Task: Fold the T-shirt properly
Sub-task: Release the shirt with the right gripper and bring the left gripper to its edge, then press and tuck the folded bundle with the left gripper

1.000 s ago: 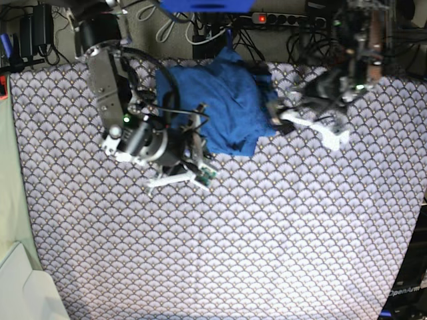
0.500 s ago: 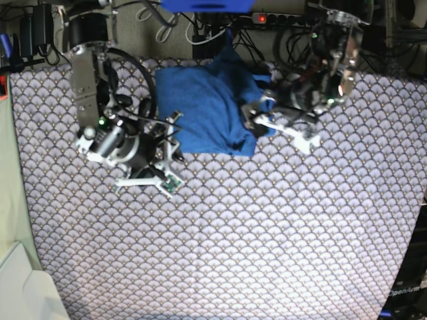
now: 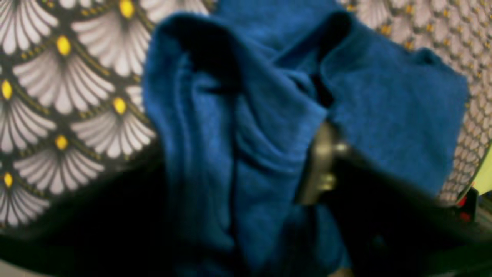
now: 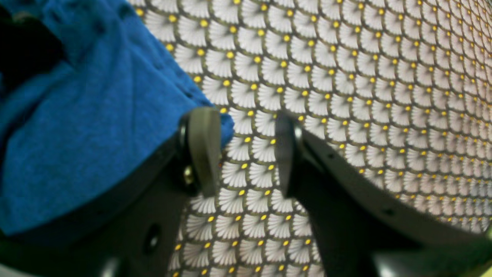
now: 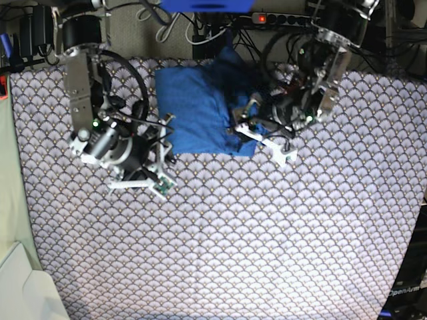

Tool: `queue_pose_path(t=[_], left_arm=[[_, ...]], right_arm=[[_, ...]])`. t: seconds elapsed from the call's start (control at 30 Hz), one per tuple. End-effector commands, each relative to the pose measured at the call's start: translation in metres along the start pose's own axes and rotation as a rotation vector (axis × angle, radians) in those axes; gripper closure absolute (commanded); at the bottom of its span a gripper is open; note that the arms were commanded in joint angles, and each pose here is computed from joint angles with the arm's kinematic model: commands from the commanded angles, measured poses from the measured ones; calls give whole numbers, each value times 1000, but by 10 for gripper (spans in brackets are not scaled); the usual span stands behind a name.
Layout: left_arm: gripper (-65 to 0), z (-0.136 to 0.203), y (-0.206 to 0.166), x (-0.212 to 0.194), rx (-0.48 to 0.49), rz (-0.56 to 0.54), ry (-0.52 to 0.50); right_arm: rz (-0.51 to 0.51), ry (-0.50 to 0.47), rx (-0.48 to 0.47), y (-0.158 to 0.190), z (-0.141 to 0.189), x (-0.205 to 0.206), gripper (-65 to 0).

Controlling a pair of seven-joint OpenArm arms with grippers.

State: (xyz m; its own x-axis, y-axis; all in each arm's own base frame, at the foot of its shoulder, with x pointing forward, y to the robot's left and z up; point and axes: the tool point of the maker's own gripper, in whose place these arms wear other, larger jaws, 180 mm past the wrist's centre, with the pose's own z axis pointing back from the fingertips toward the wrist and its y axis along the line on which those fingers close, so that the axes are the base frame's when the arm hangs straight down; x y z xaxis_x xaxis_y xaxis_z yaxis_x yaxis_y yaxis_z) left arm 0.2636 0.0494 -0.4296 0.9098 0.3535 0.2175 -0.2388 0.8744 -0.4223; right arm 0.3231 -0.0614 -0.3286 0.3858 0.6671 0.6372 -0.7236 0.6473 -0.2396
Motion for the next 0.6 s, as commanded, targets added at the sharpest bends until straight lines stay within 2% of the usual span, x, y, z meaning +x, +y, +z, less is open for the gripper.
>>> queue_pose_path(t=[0.0, 0.03, 0.07, 0.17, 0.3, 0.37, 0.57], left_arm=[[-225, -4, 6, -7, 19, 15, 43], [-159, -6, 9, -5, 30, 18, 46], [-123, -7, 9, -2, 34, 19, 45], [-90, -6, 18, 5, 56, 13, 36], [-31, -4, 8, 18, 46, -23, 13], [0, -3, 3, 21, 57, -98, 13], [-4, -8, -47, 27, 82, -445, -23]], right_arm=[[-3, -32, -51, -19, 8, 7, -252], [-22, -31, -69, -26, 11, 4, -252], [-40, -31, -87, -33, 14, 1, -252], [-72, -29, -143, -56, 23, -3, -252], [-159, -21, -245, -92, 41, -21, -251], [-184, -8, -286, -106, 51, -32, -251], [-205, 27, -369, -135, 73, -54, -251]])
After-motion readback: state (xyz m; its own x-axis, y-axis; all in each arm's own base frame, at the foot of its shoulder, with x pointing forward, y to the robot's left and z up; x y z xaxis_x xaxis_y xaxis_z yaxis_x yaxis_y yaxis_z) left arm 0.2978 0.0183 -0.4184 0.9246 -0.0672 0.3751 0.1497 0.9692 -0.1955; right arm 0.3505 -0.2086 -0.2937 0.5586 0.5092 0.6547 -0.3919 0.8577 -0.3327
